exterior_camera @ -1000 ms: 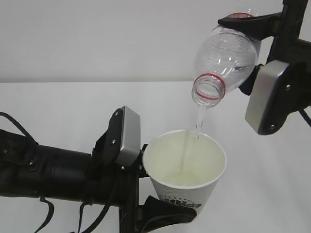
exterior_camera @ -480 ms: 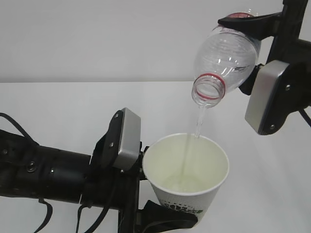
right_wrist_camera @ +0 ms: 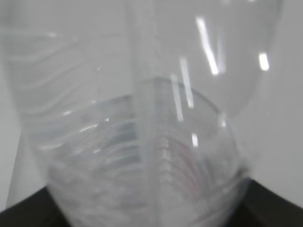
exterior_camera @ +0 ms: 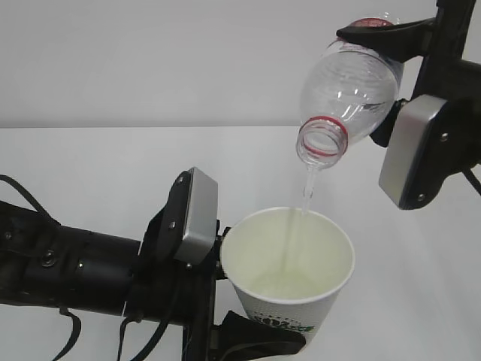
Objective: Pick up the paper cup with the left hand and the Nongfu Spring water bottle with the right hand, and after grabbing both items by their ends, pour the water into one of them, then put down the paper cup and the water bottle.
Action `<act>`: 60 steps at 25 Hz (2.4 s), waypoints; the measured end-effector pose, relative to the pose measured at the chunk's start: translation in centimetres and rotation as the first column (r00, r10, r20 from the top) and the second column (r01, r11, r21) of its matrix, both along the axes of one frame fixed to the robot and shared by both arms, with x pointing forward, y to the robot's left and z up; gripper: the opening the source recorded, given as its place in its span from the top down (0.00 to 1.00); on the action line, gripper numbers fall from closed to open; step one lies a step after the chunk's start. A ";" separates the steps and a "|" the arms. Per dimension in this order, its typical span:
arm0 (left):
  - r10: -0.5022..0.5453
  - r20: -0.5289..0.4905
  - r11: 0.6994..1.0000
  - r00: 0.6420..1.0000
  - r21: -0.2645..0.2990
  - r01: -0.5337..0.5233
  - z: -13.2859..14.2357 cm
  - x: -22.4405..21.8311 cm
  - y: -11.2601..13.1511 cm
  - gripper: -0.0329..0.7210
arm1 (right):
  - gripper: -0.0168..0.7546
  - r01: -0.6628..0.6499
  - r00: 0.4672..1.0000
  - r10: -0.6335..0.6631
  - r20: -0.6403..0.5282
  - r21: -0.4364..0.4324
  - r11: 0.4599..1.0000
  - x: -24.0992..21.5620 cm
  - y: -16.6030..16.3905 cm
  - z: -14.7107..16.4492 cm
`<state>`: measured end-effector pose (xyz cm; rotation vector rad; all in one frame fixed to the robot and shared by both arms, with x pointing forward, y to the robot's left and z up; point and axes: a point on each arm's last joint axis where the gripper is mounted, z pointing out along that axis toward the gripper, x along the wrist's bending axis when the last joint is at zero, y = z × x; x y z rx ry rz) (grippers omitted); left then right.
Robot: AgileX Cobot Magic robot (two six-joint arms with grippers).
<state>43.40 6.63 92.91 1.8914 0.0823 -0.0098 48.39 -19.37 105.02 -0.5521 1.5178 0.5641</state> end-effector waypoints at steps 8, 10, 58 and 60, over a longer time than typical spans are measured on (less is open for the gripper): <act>0.000 0.000 1.000 1.000 0.000 0.000 0.0 0.0 0.0 0.25 | 0.38 0.000 1.000 0.000 0.005 -0.005 1.000 0.0 0.0 0.0; 0.000 0.000 1.000 1.000 0.000 0.000 0.0 0.0 0.0 0.25 | 0.38 -0.001 1.000 0.001 0.005 -0.005 1.000 0.0 0.0 0.0; -0.001 0.001 1.000 1.000 0.002 0.001 0.0 0.0 0.0 0.25 | 0.38 -0.004 1.000 0.004 0.010 -0.003 1.000 0.0 0.0 0.1; -0.002 0.001 1.000 1.000 0.003 0.002 0.0 0.0 0.0 0.25 | 0.38 -0.004 1.000 0.004 0.010 -0.003 1.000 0.0 0.0 0.1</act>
